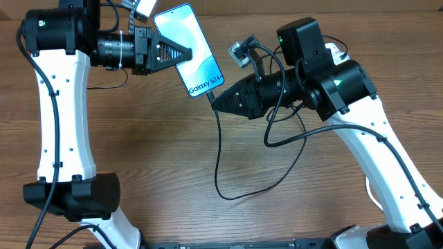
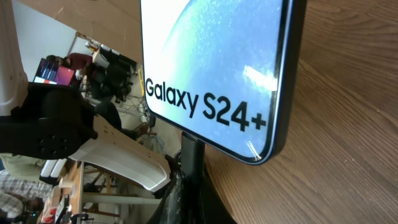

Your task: Plug charger to phone and switch on socket

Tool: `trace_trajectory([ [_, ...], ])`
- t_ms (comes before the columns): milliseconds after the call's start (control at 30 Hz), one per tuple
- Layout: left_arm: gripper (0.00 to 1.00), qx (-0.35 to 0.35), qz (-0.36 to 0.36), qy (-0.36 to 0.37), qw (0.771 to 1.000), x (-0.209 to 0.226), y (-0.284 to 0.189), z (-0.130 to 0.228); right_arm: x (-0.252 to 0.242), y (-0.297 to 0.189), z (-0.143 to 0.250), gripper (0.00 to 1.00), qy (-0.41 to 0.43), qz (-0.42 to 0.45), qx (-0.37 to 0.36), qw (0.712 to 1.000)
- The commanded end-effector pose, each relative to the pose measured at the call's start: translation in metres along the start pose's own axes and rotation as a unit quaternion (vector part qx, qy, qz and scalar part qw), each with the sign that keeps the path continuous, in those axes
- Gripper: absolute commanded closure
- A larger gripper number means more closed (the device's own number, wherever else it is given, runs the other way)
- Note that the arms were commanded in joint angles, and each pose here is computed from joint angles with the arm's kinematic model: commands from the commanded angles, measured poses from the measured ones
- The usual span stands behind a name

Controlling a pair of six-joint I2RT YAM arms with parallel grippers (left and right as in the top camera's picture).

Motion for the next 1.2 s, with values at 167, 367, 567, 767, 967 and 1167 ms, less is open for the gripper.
trace_trajectory([
  [167,0.96,0.029,0.010,0.022,0.999,-0.016,0.017,0.009,0.012,-0.008,-0.013,0.96,-0.049,-0.008,-0.029,0.998],
  [367,0.96,0.029,0.009,0.022,0.999,-0.016,0.017,0.009,0.012,-0.008,-0.013,0.96,-0.048,-0.008,-0.030,0.998],
  [567,0.96,0.028,0.009,0.020,0.999,-0.016,0.017,0.009,0.012,-0.008,-0.013,0.77,-0.048,-0.008,-0.030,0.998],
  [767,0.96,0.027,0.009,0.023,0.999,-0.016,0.017,0.008,0.012,-0.008,-0.013,0.62,-0.047,-0.008,-0.029,0.998],
  [967,0.96,0.020,-0.025,0.010,0.999,-0.007,0.014,0.003,0.003,-0.008,-0.012,0.30,-0.029,0.035,-0.034,0.998],
  [1167,0.96,0.013,-0.044,0.016,0.999,-0.002,0.010,0.000,-0.023,-0.013,-0.010,0.23,0.041,0.151,-0.051,0.986],
])
Point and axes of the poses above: each gripper's point midway between its finger pads, its own y axis out along the fingers, its own x axis along the line the jaws close on, z = x × y, the point moved 7 cm from there along -y, back along the fingers, and after that the axes turned 5 degrees about y, right-handed, at the moved point
